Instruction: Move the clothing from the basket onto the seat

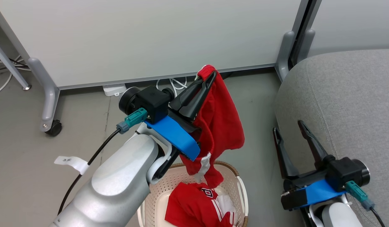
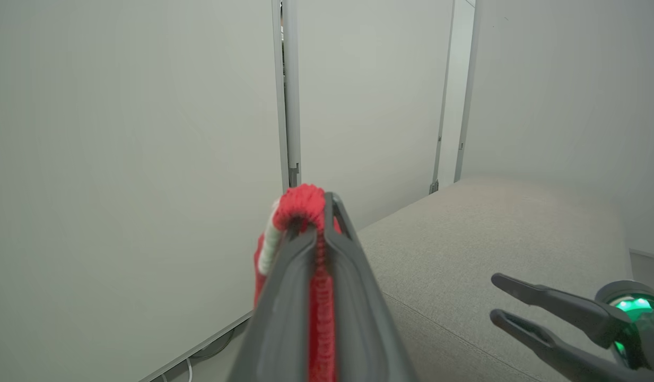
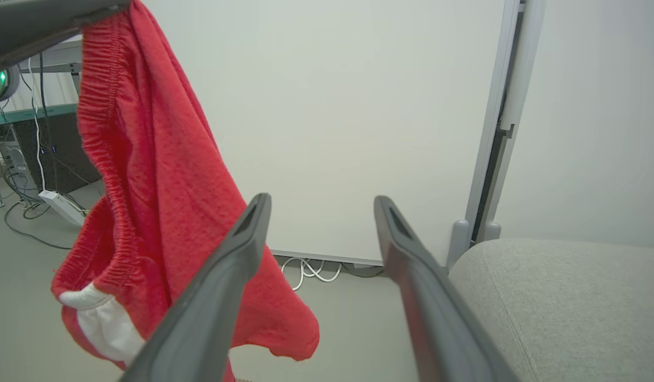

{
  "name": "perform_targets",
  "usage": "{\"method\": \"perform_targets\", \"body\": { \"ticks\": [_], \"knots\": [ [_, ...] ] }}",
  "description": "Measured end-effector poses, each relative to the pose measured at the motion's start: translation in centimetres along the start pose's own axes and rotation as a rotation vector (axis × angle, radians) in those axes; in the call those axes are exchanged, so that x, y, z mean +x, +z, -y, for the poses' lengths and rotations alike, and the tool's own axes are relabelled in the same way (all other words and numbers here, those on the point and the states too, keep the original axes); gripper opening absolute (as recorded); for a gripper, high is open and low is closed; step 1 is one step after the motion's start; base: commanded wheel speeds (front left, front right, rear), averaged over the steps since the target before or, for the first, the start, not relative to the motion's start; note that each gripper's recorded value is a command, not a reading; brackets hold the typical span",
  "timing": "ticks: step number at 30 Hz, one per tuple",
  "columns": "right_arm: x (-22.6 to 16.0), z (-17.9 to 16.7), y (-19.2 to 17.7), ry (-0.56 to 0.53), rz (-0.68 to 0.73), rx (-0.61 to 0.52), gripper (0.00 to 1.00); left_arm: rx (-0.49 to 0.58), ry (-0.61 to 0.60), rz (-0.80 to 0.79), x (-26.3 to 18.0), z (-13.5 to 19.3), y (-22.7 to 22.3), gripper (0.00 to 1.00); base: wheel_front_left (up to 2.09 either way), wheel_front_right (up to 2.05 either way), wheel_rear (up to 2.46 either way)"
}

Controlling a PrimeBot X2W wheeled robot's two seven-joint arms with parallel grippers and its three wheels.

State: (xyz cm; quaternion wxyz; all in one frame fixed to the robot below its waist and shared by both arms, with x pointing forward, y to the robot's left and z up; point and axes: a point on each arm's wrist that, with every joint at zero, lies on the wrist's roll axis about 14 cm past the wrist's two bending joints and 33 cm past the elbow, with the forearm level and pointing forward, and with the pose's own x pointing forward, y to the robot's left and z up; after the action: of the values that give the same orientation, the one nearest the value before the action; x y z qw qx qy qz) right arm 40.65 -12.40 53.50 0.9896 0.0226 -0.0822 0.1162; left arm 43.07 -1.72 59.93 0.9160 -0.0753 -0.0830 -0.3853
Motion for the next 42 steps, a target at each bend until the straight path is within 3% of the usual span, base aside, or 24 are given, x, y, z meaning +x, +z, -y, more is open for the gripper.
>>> {"method": "perform_targets", "body": {
  "ticks": [13,25,35,36,37,38,42],
  "knots": [
    [3.2,-4.3,3.5,0.230,0.098,-0.150,1.00,0.019,-0.006,-0.006,0.0,0.0,0.0,0.00,0.00,0.00,0.00],
    [5.1,-7.2,0.4,0.454,-0.017,-0.262,1.00,0.017,-0.027,-0.001,0.0,1.2,0.1,0.00,0.00,0.00,0.00],
    [6.1,-8.5,-0.7,0.527,-0.073,-0.287,1.00,0.025,-0.059,-0.006,0.0,2.4,0.0,0.00,0.00,0.00,0.00],
    [6.0,-8.6,-1.0,0.530,-0.084,-0.282,0.70,0.025,-0.061,-0.007,0.0,2.5,0.0,0.00,0.00,0.00,0.00],
    [6.0,-8.7,-1.2,0.531,-0.092,-0.274,0.09,0.026,-0.062,-0.006,0.0,2.5,0.1,0.00,0.00,0.00,0.00],
    [6.0,-8.9,-1.4,0.531,-0.099,-0.261,0.00,0.025,-0.063,-0.005,0.0,2.5,0.1,0.00,0.00,0.00,0.00],
    [6.0,-9.1,-1.5,0.530,-0.106,-0.230,0.00,0.024,-0.064,-0.004,0.0,2.5,0.1,0.00,0.00,0.00,0.00]
  ]
}}
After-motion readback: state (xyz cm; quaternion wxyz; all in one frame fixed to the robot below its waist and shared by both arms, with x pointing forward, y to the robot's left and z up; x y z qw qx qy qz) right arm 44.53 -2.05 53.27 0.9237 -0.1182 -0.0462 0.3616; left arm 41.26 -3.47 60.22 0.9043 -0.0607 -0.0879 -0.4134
